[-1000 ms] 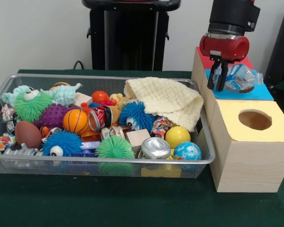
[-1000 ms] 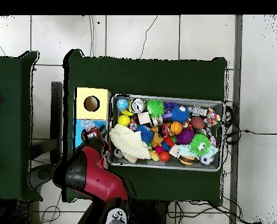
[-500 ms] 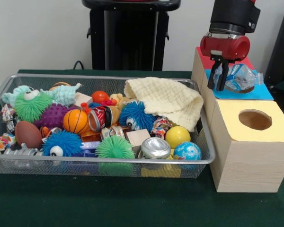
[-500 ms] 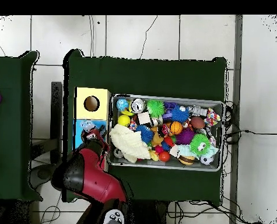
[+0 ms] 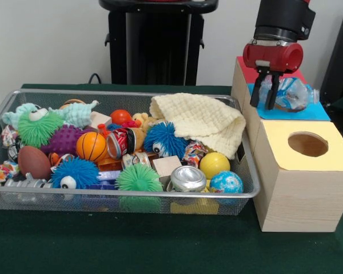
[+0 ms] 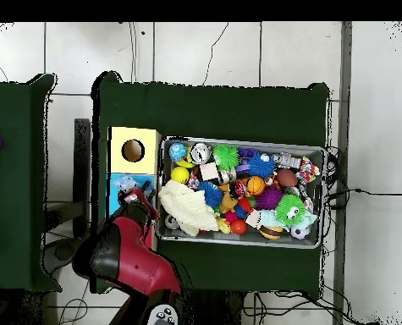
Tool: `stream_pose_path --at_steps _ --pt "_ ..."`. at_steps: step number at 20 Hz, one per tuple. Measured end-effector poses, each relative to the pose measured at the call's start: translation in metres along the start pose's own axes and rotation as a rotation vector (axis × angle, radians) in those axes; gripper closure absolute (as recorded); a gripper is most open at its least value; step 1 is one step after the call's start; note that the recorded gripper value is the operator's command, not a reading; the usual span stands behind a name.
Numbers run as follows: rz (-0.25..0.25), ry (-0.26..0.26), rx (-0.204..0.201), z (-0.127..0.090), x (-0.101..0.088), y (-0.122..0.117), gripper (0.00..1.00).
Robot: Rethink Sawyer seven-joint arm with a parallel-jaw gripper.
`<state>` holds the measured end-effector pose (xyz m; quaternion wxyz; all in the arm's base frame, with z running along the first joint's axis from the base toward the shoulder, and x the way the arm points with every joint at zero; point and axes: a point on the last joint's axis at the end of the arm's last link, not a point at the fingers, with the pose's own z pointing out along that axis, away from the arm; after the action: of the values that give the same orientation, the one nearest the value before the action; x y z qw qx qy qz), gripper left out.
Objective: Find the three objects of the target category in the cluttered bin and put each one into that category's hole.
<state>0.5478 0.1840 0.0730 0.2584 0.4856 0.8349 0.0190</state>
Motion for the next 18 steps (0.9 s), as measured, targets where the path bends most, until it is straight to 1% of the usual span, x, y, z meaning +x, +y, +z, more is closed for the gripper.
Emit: stream_pose_path --at_steps 4,9,11,18 --pt "-0.006 -0.013 -0.009 0.0012 0.0022 0.0007 0.00" --pt "-0.013 -0.019 0.000 0.0079 0.0072 -0.0055 0.00" --pt "-0.012 -0.025 -0.002 0.0092 0.0077 -0.0062 0.00" --pt "0.016 -0.037 -0.011 0.0092 0.0093 -0.0069 0.00"
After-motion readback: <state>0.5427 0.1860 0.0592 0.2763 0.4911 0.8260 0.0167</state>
